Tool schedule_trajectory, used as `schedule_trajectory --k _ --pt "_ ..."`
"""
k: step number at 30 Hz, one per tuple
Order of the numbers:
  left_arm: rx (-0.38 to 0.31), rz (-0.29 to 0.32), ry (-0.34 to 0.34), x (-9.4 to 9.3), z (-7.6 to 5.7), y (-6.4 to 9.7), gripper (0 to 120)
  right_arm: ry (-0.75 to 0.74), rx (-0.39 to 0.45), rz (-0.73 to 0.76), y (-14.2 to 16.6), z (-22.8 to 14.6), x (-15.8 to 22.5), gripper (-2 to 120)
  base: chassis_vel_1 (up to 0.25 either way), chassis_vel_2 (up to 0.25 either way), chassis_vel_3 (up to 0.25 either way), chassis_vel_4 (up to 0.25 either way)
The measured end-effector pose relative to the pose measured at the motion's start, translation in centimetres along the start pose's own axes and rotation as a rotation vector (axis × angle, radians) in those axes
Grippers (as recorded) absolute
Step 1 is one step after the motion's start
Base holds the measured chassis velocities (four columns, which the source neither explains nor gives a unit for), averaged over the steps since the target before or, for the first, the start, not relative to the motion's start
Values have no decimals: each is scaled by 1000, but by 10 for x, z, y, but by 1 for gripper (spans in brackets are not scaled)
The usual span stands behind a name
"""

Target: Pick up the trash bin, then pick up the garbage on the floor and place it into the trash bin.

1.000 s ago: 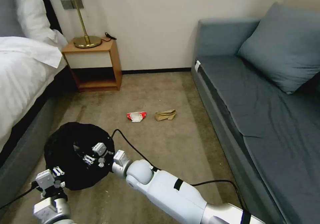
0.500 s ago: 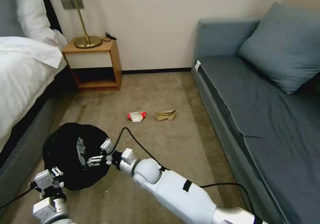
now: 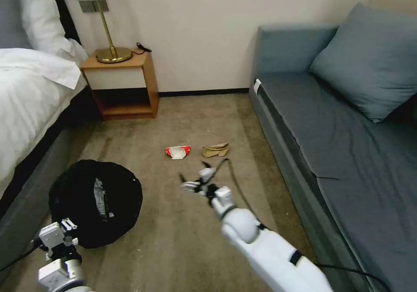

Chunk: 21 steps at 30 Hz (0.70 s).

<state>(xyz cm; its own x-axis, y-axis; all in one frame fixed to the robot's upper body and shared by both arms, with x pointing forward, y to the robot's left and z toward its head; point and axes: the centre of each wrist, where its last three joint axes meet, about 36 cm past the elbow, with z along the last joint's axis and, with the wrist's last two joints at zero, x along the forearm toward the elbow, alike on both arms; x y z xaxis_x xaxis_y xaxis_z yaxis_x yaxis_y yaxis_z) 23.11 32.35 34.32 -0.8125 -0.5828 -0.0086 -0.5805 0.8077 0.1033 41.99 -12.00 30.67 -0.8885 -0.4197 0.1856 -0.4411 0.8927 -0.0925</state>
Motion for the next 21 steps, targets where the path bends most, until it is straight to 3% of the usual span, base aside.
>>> schedule_trajectory --k 13,21 --pt "-34 -8 -10 -2 -3 0 3 13 -49 92 -50 20 26 100 0 0 0 0" --pt "-40 -11 -12 -5 -2 2 3 17 -44 75 -53 33 21 100 0 0 0 0"
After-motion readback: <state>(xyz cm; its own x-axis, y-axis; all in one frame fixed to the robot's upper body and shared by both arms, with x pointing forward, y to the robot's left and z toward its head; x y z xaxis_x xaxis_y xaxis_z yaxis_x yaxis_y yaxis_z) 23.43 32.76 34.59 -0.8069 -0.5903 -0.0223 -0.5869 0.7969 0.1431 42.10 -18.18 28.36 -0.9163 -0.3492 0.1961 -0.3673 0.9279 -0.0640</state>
